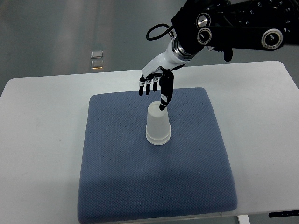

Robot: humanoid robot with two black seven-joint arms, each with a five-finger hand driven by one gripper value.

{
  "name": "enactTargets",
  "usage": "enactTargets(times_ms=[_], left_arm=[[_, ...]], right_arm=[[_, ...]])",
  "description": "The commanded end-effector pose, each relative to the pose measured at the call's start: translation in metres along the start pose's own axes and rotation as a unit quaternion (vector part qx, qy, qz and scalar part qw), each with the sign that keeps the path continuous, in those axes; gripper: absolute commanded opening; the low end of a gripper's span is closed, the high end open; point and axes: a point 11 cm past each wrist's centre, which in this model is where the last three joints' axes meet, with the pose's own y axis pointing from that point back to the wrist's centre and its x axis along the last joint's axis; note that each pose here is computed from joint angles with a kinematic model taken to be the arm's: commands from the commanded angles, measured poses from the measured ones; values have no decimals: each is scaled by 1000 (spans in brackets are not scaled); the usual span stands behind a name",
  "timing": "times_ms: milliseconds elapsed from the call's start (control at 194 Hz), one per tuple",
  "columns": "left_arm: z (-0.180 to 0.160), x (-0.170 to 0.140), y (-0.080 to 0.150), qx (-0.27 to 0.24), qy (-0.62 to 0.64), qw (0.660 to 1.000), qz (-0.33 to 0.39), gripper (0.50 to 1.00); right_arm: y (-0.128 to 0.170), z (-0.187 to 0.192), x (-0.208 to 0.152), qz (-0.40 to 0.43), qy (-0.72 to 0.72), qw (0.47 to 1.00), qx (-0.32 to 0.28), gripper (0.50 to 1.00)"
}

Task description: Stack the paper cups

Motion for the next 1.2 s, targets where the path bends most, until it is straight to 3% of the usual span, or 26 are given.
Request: enactTargets(times_ms=[0, 196, 264, 372, 615, 848, 1194], left_arm=[[0, 0, 0, 0, -1, 1000, 0, 1000], [0, 0, 0, 0, 0, 1000, 0, 1000], [0, 0, 0, 0, 0, 1000, 0, 1000], [0, 0, 0, 0, 0, 1000, 0, 1000], [-1, 0, 0, 1, 0, 1000, 0, 1000], [-1, 0, 0, 2, -1, 1000, 0, 1000], [-2, -1, 0, 3, -4, 1000, -1, 1000]], right_arm=[[-1, 0, 0, 1, -1, 1000, 0, 858], [-1, 3, 1, 3, -6, 1000, 0, 862], [-1, 7, 5, 9, -17, 1000, 2, 891], [-1, 19, 13, 25, -45, 999, 4, 895], [1, 62, 40, 96, -202, 972, 74, 895], [1, 85, 54, 143, -378, 896, 185, 913], [-28, 126, 60, 228, -594, 708, 307, 915]])
